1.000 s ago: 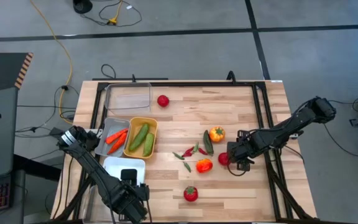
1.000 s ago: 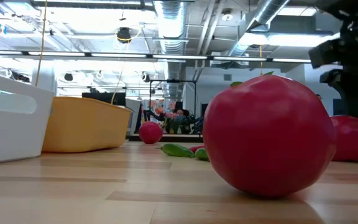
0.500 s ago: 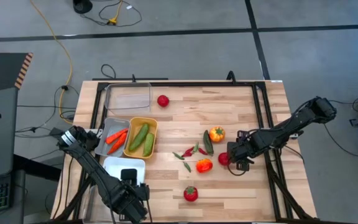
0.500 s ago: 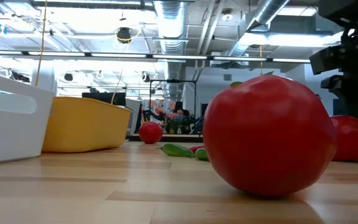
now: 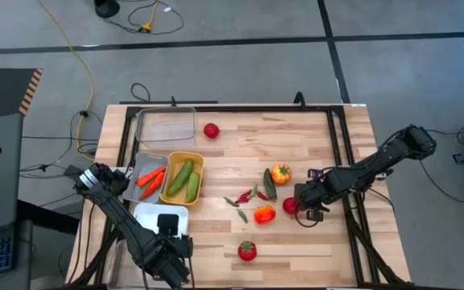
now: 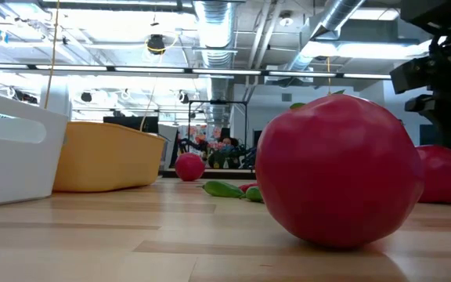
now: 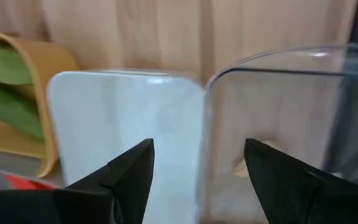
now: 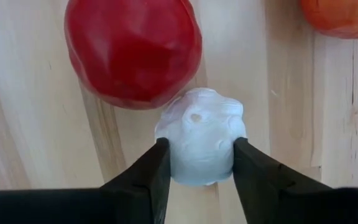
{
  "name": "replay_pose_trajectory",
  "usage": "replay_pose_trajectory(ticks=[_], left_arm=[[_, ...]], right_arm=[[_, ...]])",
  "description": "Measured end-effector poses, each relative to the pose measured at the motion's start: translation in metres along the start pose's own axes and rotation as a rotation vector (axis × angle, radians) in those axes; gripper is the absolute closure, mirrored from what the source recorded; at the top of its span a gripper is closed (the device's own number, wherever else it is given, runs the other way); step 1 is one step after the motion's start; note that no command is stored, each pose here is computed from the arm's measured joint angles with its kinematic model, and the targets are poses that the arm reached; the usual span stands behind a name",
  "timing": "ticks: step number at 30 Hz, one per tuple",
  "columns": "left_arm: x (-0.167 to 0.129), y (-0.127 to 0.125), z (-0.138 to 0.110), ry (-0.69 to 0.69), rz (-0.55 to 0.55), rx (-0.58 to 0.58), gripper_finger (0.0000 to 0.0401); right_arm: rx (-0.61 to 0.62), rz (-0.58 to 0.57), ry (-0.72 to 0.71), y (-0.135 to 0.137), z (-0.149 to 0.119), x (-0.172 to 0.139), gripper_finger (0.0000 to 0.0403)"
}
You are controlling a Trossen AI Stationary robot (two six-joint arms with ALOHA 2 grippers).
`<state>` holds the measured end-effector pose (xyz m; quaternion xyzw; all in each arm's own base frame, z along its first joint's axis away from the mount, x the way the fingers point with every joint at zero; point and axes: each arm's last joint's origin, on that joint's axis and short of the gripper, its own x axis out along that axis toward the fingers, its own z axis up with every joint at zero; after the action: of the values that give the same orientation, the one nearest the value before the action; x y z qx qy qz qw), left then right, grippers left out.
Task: Sort produce into baskets
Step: Put the right garlic into the bottom transparent bin
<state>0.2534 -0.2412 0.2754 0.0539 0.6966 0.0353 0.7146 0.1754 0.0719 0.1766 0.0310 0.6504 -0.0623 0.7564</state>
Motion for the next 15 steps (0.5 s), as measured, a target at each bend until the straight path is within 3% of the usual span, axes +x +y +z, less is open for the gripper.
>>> replay_pose_trajectory(ticks=[7,15], left_arm=[[0.000,0.019,0.006,0.038,0.065,0.044,0.0163],[-0.020,0.053,0.012,-0.055,0.083,0.050,0.0163]], right_arm=[[0.000,0.039,-0.037,0.005,0.010,-0.011,0.0229],[0.002,0.059,-0.084,0.009,0.022,-0.034,0.0228]])
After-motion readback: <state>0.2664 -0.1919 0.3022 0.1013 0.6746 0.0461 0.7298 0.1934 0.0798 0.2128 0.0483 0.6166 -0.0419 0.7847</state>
